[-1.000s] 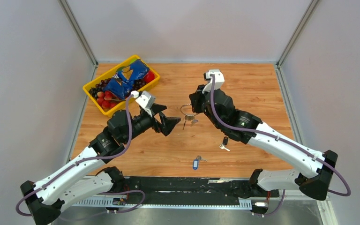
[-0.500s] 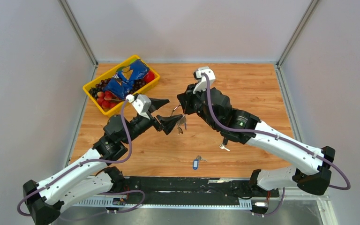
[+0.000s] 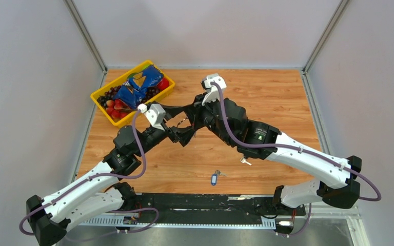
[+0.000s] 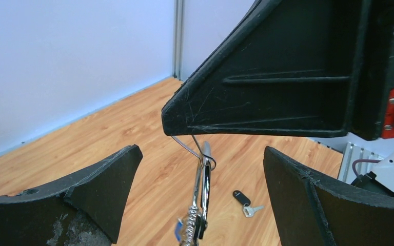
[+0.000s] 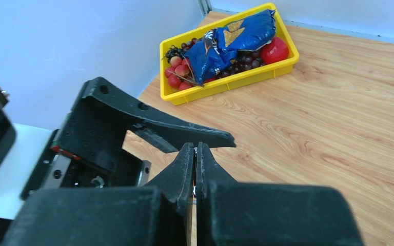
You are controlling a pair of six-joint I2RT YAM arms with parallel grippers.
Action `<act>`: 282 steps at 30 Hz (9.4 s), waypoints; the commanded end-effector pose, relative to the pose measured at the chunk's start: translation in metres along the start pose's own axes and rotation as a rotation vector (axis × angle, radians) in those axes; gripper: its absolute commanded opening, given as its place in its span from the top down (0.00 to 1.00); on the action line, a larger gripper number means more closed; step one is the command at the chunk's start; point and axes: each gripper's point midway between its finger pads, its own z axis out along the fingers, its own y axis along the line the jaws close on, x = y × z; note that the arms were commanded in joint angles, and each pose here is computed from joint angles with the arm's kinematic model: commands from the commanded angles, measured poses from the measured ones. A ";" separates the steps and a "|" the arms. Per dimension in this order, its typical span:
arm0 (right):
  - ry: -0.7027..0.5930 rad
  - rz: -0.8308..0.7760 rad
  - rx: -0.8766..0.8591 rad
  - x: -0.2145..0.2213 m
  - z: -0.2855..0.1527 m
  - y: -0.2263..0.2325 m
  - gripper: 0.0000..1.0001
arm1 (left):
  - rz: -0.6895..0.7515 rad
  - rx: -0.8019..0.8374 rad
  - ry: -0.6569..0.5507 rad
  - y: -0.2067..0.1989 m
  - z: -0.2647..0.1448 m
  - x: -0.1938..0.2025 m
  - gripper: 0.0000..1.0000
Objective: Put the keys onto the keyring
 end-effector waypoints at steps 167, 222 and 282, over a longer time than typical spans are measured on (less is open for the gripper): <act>0.391 0.137 -0.256 0.002 -0.038 0.037 1.00 | 0.199 0.128 0.176 -0.021 -0.046 -0.004 0.49; 0.358 0.141 -0.263 -0.005 -0.043 0.038 1.00 | 0.141 0.174 0.088 -0.033 -0.037 -0.021 0.75; 0.363 0.144 -0.272 -0.002 -0.042 0.043 1.00 | 0.115 0.131 0.053 -0.029 -0.042 -0.035 0.71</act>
